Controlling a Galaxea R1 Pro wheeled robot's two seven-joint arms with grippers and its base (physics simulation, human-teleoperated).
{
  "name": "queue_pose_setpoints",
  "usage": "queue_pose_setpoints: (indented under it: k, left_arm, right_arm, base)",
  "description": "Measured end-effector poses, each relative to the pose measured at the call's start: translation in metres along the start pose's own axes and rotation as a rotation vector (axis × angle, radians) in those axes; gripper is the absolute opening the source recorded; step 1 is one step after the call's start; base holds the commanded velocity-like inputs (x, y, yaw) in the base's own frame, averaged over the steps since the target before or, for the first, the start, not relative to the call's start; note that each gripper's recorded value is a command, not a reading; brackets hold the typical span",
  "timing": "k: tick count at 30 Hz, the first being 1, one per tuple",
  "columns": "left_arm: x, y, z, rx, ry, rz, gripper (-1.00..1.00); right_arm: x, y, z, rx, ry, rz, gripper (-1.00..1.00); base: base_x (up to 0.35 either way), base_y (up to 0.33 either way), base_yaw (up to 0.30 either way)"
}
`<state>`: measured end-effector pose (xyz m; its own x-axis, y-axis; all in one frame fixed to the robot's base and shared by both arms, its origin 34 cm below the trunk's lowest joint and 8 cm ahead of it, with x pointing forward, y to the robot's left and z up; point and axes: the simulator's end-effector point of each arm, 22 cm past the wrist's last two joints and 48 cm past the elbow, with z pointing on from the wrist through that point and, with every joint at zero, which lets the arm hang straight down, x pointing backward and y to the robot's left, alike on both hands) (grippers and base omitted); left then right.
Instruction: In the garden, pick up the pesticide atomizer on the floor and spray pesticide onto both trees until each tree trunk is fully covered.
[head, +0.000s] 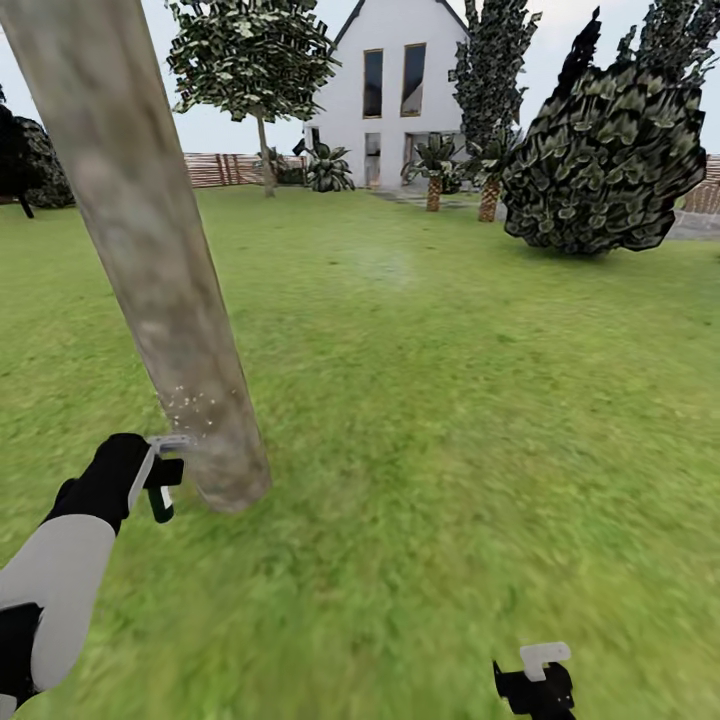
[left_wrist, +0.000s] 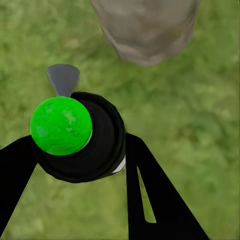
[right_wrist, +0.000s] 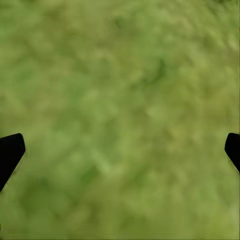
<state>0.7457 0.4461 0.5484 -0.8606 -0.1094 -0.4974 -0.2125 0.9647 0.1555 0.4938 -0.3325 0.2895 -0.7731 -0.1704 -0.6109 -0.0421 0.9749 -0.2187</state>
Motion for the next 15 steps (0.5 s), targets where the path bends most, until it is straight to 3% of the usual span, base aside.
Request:
queue_pose_setpoints:
  k: [5, 8, 10, 15]
  left_arm:
    - [0.000, -0.004, 0.000, 0.007, -0.001, -0.003, -1.00]
    - [0.050, -0.009, 0.019, 0.012, 0.056, 0.012, -1.00]
    - [0.049, -0.009, 0.023, 0.011, 0.021, 0.019, -1.00]
    - [0.049, -0.011, 0.024, 0.014, 0.008, 0.021, -1.00]
  right_arm:
    - [0.001, 0.000, 0.000, 0.000, 0.002, -0.001, 1.00]
    - [0.001, 0.001, 0.000, -0.002, 0.002, -0.001, 1.00]
    - [0.001, 0.001, 0.000, -0.003, 0.003, -0.001, 1.00]
    - [0.001, 0.002, 0.000, -0.004, 0.003, 0.001, 1.00]
  base:
    - [0.225, -0.015, 0.017]
    - [0.014, -0.198, 0.000]
    - [0.001, -0.262, 0.000]
    - [0.000, -0.268, 0.082]
